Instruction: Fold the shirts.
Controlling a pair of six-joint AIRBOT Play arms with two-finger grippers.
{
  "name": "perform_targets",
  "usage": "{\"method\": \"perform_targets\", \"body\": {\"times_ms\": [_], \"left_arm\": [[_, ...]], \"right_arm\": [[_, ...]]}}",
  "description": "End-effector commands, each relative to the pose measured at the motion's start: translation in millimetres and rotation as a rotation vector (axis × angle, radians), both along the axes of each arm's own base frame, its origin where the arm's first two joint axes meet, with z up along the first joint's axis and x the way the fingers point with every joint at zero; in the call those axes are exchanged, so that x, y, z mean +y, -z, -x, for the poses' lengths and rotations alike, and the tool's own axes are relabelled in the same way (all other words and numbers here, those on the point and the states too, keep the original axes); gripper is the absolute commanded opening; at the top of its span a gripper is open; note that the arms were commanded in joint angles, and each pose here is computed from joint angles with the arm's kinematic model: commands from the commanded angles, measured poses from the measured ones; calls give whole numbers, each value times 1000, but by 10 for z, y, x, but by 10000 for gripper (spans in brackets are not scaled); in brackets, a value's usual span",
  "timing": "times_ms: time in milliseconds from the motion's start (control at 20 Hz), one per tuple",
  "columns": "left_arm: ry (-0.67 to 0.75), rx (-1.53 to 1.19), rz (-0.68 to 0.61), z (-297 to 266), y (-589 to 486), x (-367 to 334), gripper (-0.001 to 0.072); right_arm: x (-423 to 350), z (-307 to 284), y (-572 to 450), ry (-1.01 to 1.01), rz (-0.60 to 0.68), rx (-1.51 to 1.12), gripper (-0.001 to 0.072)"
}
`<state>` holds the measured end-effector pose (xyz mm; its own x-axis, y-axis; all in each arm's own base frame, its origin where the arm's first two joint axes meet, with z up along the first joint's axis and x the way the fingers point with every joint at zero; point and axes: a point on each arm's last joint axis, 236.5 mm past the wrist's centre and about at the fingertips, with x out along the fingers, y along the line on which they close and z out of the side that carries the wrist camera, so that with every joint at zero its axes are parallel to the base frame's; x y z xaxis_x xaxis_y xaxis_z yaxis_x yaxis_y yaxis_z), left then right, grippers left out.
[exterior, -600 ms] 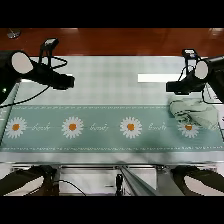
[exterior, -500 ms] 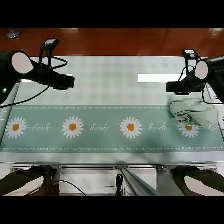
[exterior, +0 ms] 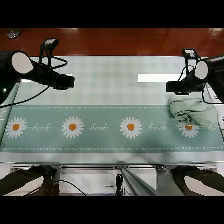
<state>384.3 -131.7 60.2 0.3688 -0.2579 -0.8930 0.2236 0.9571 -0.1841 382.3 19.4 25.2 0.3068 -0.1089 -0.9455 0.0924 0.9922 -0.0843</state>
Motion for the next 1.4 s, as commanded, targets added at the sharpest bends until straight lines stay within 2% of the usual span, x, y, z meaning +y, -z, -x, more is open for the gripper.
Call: {"method": "perform_targets", "body": {"times_ms": [0, 400, 450, 500, 550, 600, 650, 800, 950, 1050, 1100, 1150, 1250, 1350], "left_arm": [[-6, -27, 6, -65, -21, -8, 18], [-33, -152, 36, -375, -125, -48, 20], [-36, -156, 37, -407, -106, -52, 62], [-48, -144, 41, -419, -57, -53, 288], [-48, -127, 37, -419, 7, -56, 675], [-49, -105, 32, -411, 82, -56, 706], [-43, -82, 23, -391, 150, -49, 705], [-39, -53, -30, -354, 230, 105, 705], [-40, 21, -109, -206, 320, 385, 704], [58, 71, -105, -27, 354, 311, 703], [89, 86, -70, 62, 376, 204, 703], [101, 104, -24, 152, 414, 94, 703], [102, 130, 10, 251, 551, -9, 703], [91, 123, 5, 243, 647, 10, 704]], "right_arm": [[49, -144, -44, 1, -22, -65, 34], [123, -734, -378, -50, -33, -350, 35], [135, -768, -405, -49, -40, -369, 36], [152, -821, -447, -50, -47, -398, 36], [156, -848, -471, -53, -47, -412, 77], [135, -841, -473, -55, -36, -408, 384], [50, -821, -462, -70, 14, -395, 633], [-569, -340, -250, 14, 174, -155, 636], [-1130, 295, -23, 144, 179, 13, 635], [-1406, 725, 195, 317, 135, 15, 635], [-1561, 989, 372, 487, 94, 9, 635], [-1573, 1160, 569, 594, 12, 7, 635], [-1474, 1221, 853, 634, -125, -16, 635], [-1411, 1161, 986, 642, -193, -22, 633]]}}
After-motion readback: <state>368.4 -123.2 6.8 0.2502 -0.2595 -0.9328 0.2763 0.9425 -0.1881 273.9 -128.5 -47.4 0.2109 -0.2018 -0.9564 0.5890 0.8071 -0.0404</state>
